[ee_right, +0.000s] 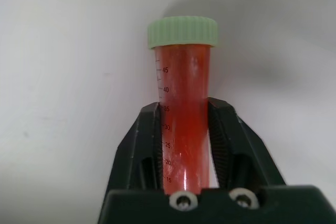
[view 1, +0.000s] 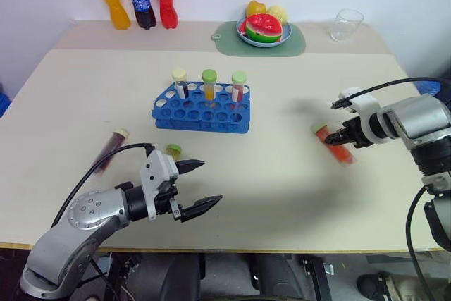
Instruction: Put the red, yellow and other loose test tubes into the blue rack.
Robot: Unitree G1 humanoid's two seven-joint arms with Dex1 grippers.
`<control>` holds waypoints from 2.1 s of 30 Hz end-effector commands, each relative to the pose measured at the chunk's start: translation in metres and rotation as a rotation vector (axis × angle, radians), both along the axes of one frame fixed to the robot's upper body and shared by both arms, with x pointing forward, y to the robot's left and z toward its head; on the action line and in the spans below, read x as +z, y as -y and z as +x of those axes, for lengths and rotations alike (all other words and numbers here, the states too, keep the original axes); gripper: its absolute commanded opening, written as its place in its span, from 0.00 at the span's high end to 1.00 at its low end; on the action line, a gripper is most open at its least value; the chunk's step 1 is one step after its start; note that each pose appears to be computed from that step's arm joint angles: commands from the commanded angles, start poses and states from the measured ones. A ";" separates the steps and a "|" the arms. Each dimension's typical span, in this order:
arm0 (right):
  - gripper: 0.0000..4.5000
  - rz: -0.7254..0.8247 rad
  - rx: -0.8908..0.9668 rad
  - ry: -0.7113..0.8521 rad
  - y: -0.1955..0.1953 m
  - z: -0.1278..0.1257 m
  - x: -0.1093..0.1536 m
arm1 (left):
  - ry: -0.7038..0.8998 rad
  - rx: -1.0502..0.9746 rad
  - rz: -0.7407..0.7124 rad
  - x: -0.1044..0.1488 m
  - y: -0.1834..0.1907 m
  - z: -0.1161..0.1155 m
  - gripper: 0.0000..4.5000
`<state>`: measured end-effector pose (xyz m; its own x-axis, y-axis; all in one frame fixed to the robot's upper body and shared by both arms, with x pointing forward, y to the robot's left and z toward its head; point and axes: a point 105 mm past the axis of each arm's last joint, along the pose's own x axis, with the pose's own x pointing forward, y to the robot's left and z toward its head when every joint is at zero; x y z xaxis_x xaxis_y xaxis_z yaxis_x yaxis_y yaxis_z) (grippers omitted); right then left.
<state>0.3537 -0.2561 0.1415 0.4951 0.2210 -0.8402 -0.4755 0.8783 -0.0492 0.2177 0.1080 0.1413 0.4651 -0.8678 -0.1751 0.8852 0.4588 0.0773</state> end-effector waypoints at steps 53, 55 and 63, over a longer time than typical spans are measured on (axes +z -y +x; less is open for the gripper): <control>0.84 0.712 0.228 1.141 -0.210 0.024 0.034 | 0.209 0.512 -0.165 0.014 -0.062 0.057 0.00; 0.84 0.707 0.228 1.137 -0.209 0.024 0.032 | 0.210 0.513 -0.164 0.014 -0.062 0.057 0.00; 0.84 0.674 0.214 1.126 -0.209 0.029 0.023 | 0.212 0.517 -0.162 0.013 -0.062 0.056 0.00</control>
<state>0.3817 -0.0472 0.1599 0.7487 0.5962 0.2898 -0.6029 0.7941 -0.0763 0.2762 0.1731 0.1435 0.8548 -0.5165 0.0509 0.5110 0.8547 0.0918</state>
